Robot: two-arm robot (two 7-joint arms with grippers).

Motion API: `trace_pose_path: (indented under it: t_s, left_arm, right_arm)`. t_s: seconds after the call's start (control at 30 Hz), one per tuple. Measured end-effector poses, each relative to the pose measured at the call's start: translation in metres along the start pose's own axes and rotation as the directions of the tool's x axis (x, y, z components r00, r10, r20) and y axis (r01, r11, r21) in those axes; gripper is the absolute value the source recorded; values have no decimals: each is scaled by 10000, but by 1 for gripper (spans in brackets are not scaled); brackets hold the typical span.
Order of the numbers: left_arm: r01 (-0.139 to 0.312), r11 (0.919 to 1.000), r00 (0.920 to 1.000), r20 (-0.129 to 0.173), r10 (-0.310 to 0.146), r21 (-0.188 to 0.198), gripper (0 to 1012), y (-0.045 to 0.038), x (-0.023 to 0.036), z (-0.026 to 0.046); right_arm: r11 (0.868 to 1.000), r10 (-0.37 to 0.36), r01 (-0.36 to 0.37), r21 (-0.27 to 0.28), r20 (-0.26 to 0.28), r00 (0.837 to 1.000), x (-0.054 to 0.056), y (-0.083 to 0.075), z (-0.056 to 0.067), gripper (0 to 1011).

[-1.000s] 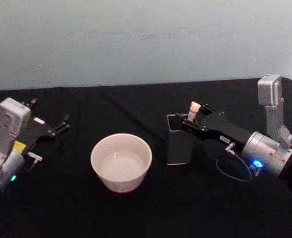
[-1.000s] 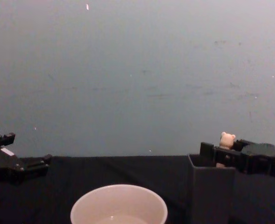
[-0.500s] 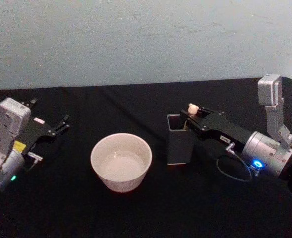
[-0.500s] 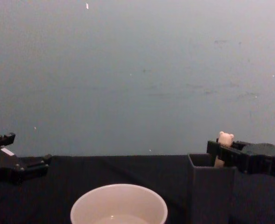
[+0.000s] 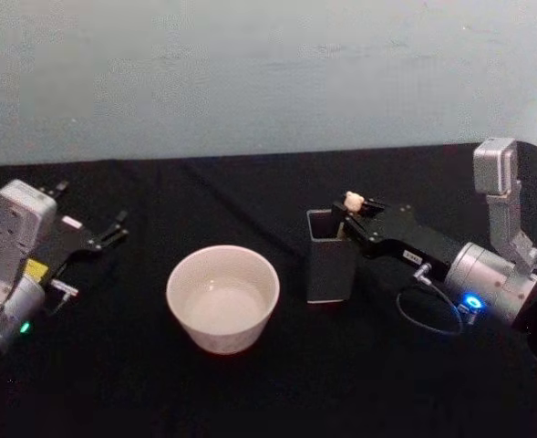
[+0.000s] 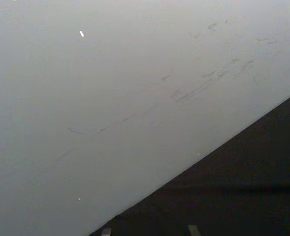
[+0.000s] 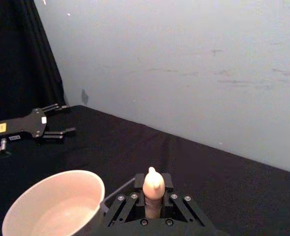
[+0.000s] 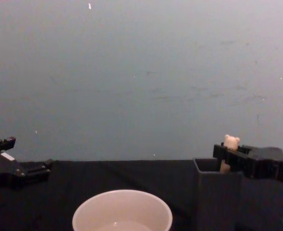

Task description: Pick up the stirring spoon with one hand, stir inside the cup, then place it back in its original position.

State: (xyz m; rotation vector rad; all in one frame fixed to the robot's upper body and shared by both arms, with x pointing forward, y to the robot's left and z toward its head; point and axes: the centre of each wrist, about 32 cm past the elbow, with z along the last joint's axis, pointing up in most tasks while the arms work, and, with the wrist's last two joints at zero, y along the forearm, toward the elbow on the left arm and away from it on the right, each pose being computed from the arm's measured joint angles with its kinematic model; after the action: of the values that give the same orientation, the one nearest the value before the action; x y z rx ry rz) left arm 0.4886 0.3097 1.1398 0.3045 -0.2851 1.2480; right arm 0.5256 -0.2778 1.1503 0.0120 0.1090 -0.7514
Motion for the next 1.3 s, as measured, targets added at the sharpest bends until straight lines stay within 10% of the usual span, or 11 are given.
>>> trace_pose_path:
  t_s: [1.3]
  left_arm:
    - [1,10000,10000,0,-1,0,1001,0,0,0]
  right_arm:
    - [9585,358,-852,2720,1817,9827,-233,-14,619,188]
